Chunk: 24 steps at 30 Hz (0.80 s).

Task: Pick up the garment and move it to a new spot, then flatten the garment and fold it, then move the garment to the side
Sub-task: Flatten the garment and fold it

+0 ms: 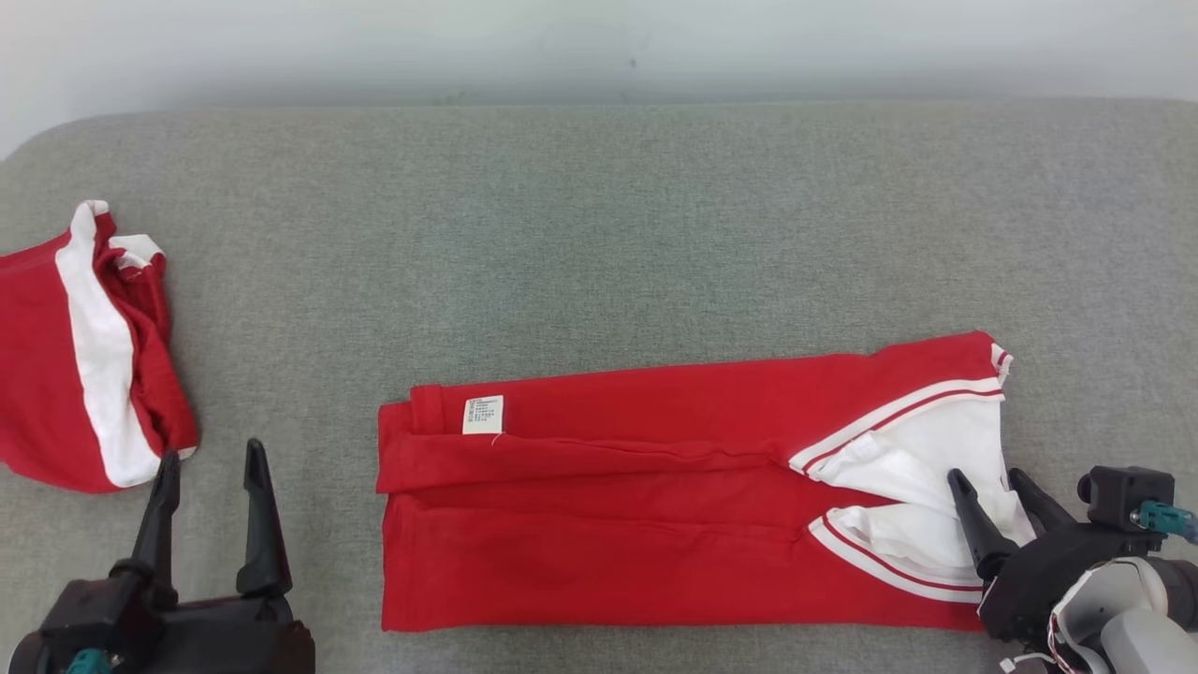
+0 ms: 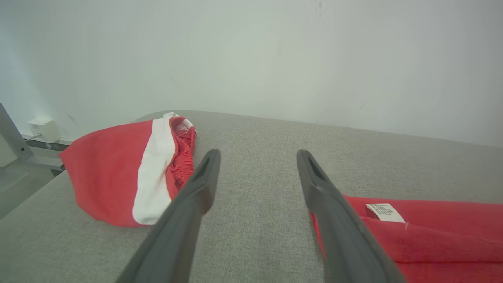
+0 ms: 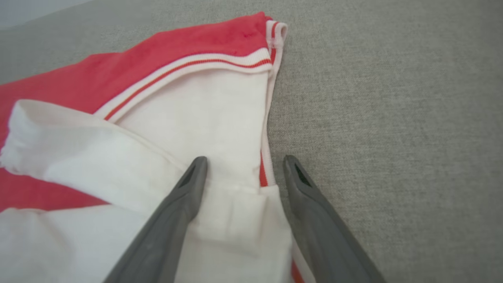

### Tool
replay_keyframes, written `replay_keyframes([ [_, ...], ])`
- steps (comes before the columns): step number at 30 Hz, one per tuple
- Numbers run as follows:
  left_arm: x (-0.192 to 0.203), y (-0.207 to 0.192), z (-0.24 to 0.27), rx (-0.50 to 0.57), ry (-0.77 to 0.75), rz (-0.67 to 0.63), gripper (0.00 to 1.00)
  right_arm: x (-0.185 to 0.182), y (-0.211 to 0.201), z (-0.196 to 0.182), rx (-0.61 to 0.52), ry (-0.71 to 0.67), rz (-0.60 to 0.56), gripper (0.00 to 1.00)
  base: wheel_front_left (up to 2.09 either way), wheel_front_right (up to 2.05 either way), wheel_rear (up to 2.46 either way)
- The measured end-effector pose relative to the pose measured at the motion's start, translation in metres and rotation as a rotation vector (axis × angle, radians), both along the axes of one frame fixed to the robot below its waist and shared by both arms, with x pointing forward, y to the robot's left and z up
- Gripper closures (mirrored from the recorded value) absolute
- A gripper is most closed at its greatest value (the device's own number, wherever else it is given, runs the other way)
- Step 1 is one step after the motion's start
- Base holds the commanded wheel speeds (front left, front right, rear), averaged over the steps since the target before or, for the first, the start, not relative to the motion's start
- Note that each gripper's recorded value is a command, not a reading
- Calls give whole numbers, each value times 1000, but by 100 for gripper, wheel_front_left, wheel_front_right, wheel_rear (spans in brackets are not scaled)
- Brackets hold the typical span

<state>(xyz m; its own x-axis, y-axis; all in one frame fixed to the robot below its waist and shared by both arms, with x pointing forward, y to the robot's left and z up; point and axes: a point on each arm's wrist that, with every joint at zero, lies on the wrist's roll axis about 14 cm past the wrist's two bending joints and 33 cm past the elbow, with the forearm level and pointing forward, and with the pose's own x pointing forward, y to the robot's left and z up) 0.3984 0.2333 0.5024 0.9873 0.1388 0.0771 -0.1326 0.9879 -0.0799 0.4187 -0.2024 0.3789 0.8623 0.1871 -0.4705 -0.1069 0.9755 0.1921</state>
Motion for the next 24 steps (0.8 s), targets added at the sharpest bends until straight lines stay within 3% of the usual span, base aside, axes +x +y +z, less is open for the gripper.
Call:
replay_keyframes([
  [3, -5, 3, -5, 11, 16, 11, 0, 0, 1, -6, 1, 30, 2, 0, 0, 0, 0],
  [4, -7, 5, -6, 4, 19, 18, 0, 0, 3, -8, 3, 39, 6, 42, 0, 0, 0],
  [5, -8, 7, -8, 5, 23, 20, 0, -1, 4, -10, 2, 52, 14, 75, 0, 0, 0],
  [6, -9, 8, -9, 6, 26, 26, 0, -1, 6, -11, 5, 59, 20, 100, 0, 0, 0],
  [15, -15, 4, -12, 17, 37, 9, 0, -5, -3, -5, 28, 61, -4, 100, 0, 0, 0],
  [24, -19, 1, -4, 20, 16, -9, 0, -20, -97, 12, -76, 38, -189, 100, 0, 0, 0],
])
